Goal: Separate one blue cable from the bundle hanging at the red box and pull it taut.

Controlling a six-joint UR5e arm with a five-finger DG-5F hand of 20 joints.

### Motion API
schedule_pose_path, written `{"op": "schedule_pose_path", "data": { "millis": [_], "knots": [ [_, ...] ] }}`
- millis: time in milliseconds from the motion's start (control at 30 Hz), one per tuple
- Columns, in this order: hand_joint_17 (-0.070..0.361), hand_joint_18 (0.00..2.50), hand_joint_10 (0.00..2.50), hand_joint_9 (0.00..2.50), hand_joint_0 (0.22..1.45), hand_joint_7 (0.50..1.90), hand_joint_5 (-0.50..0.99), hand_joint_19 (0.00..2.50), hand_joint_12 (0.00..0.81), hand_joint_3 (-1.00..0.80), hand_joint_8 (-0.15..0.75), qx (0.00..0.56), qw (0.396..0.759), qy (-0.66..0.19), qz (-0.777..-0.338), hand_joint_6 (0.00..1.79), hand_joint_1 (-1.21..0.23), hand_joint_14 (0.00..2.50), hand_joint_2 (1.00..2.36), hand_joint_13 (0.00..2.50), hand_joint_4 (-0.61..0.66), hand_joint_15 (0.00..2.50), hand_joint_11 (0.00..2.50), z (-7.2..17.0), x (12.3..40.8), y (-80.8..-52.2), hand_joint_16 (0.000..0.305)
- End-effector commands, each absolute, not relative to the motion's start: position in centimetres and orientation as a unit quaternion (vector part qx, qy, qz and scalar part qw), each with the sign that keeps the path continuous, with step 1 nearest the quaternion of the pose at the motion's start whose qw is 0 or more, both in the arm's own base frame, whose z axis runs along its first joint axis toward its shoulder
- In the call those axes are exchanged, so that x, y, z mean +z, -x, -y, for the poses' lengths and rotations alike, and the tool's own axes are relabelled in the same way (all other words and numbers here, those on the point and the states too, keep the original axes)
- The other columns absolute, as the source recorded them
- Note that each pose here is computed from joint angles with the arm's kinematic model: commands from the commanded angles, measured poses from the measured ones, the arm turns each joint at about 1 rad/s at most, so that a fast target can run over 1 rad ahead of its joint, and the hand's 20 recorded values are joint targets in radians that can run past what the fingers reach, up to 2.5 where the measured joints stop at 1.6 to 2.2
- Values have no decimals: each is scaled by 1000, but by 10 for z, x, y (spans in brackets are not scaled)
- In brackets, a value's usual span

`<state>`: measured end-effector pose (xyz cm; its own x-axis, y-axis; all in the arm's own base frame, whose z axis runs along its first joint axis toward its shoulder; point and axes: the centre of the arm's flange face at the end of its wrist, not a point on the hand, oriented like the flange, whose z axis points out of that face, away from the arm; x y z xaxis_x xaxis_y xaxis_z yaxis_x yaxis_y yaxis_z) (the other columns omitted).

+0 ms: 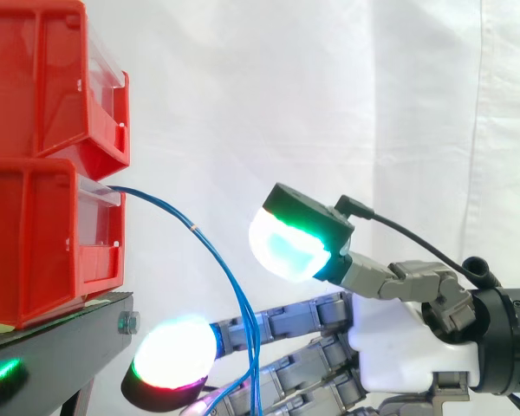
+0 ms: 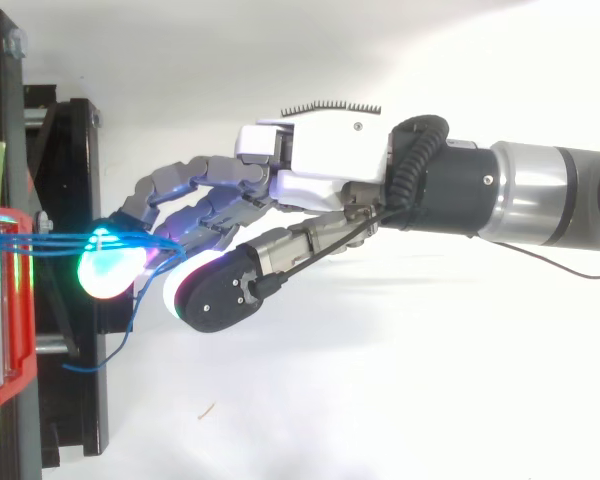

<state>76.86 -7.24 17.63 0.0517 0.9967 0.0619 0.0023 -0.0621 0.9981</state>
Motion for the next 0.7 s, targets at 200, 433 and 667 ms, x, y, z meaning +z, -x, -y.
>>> {"op": "schedule_pose_path", "data": {
  "millis": [200, 433, 667],
  "knots": [
    [110, 693, 14, 599, 548, 776, -202, 347, 359, -483, 294, 515, 493, -529, -461, 503, -616, 9, 1001, 626, 167, 227, 338, 82, 179, -770, 49],
    [109, 704, 13, 613, 553, 780, -197, 356, 357, -482, 296, 513, 495, -534, -454, 502, -626, 10, 1001, 640, 172, 238, 347, 96, 179, -768, 49],
    [108, 710, 13, 615, 559, 830, -189, 373, 355, -442, 294, 520, 488, -533, -455, 503, -639, 10, 1004, 645, 183, 247, 353, 101, 179, -767, 48]
  ]
}}
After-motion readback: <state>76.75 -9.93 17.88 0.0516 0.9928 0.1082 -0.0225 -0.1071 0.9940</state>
